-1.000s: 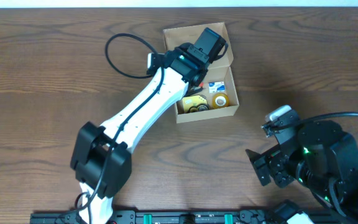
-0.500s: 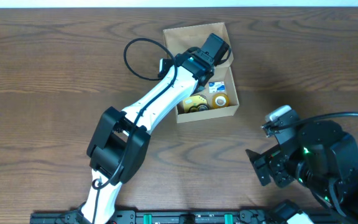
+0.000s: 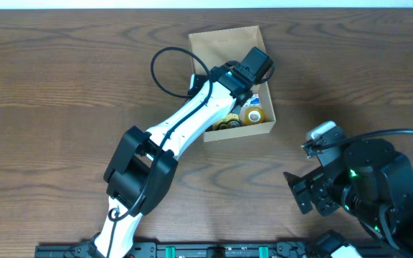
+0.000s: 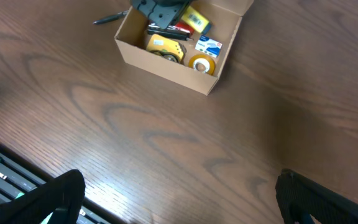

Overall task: Pack container
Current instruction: 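Lower the highlighter into the box and open the gripper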

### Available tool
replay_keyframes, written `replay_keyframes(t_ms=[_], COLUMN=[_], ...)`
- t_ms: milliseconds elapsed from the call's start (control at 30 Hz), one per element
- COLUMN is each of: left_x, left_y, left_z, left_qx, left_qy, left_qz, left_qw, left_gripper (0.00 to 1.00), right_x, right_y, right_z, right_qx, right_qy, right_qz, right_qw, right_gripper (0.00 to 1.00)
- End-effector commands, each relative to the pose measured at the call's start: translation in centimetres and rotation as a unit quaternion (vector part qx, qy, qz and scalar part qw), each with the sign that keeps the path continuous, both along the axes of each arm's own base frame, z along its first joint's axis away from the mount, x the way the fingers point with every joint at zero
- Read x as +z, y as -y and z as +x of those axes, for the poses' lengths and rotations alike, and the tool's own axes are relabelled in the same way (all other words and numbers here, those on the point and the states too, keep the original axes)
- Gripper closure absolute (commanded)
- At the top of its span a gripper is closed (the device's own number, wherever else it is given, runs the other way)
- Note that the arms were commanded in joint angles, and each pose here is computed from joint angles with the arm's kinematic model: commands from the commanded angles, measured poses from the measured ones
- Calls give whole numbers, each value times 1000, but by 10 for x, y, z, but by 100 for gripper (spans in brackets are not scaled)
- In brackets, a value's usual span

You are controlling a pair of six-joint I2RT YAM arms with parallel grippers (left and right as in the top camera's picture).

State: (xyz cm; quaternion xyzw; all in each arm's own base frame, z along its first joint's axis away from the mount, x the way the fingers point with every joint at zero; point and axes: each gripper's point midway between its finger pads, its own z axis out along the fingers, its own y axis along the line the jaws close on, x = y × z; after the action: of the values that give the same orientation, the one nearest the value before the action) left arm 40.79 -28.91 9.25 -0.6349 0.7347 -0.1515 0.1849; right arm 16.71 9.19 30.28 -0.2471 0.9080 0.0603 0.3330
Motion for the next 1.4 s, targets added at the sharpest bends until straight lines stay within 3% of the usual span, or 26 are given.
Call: replay_keyframes(t_ms=[0,167,200,233,267,367,533,767,1033,1167,1300,1367], left_x=[14,13,13,13,13,13,13,22,86,115,143,152], left_y=[-3,-10,-10,-10,-10,-10,-10,-11,-22,-27,-29,-32], left_z=[3,5,5,5,5,5,5,12,36,39,42,37], left_qx=[31,37,38,38,38,38,38,18,-59,-109,-153,-162], left_qy=[7,4,4,4,4,4,4,20,92,107,124,119], left_qz=[-14,-10,-10,-10,-10,-10,-10,6,100,149,186,196], left_qw=[999,999,999,999,999,999,999,1000,989,977,963,960], left_gripper=[94,94,88,70,59,36,31,39,43,62,90,94], right_x=[1,1,1,1,1,1,1,1,1,1,1,1], right_y=[5,5,5,5,5,5,5,5,5,5,5,5], right_z=[2,2,2,2,2,2,2,2,2,2,2,2], right_qx=[-17,-17,-17,-17,-17,-17,-17,-17,-17,-17,-17,-17], right_qy=[1,1,1,1,1,1,1,1,1,1,1,1], right_qz=[1,1,1,1,1,1,1,1,1,1,1,1], right_qw=[1000,1000,1000,1000,1000,1000,1000,1000,1000,1000,1000,1000], right_gripper=[1,1,1,1,1,1,1,1,1,1,1,1])
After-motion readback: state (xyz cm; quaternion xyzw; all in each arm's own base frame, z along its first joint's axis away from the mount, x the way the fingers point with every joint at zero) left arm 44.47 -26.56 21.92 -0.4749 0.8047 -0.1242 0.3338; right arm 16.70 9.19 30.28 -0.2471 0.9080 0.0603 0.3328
